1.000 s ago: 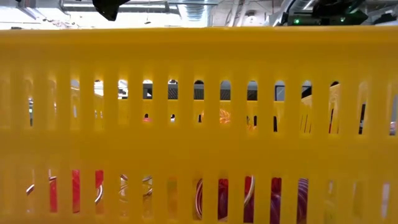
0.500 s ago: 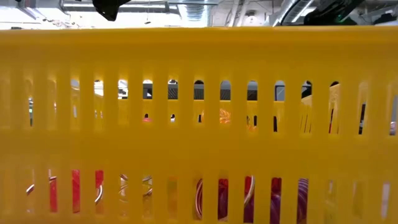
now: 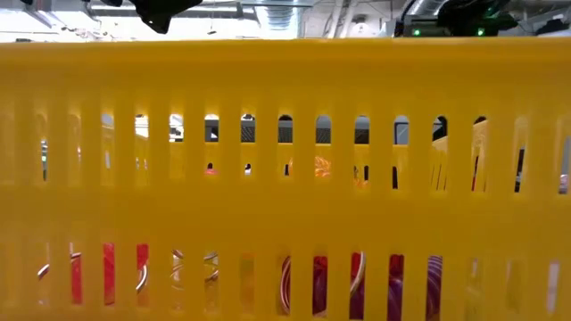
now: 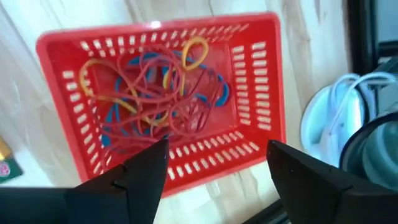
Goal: Pick & Place Office Desk Supplies
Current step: Put the yellow crayon box into the top yellow bin
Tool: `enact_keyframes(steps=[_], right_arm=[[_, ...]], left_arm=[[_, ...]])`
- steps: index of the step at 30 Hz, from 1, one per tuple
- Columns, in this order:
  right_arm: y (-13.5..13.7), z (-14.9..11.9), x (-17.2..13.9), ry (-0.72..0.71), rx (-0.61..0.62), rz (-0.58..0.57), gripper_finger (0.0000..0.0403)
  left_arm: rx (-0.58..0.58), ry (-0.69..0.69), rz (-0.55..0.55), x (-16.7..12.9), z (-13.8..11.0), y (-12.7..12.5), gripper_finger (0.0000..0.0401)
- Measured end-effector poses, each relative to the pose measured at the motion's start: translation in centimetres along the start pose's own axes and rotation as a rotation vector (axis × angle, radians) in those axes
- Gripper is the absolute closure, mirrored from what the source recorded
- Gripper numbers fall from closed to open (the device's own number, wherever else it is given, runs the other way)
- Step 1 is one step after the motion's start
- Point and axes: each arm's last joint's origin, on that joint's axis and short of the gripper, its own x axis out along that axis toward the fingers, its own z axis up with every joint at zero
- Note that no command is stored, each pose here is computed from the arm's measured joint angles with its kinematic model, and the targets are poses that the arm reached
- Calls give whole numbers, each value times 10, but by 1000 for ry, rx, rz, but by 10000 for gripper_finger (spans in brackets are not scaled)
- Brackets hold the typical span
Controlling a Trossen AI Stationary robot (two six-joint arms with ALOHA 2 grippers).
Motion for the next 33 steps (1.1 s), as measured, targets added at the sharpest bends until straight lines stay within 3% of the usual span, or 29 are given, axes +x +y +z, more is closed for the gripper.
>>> enact_keyframes(steps=[9, 15, 18, 26, 33], right_arm=[[16, 11, -11, -172, 10, 62, 137], [26, 19, -39, -429, 78, 340, 137], [35, 16, -53, -492, 66, 443, 137], [88, 7, -65, -518, -15, 573, 137], [128, -18, -50, -385, -18, 513, 137]], left_arm=[[-2, 1, 13, 1, 0, 3, 121], [-6, 2, 32, 1, 0, 7, 121], [-8, 3, 35, 2, 0, 8, 121], [-66, 1, 25, 2, 0, 7, 121], [-116, 9, 25, 3, -2, 7, 121]])
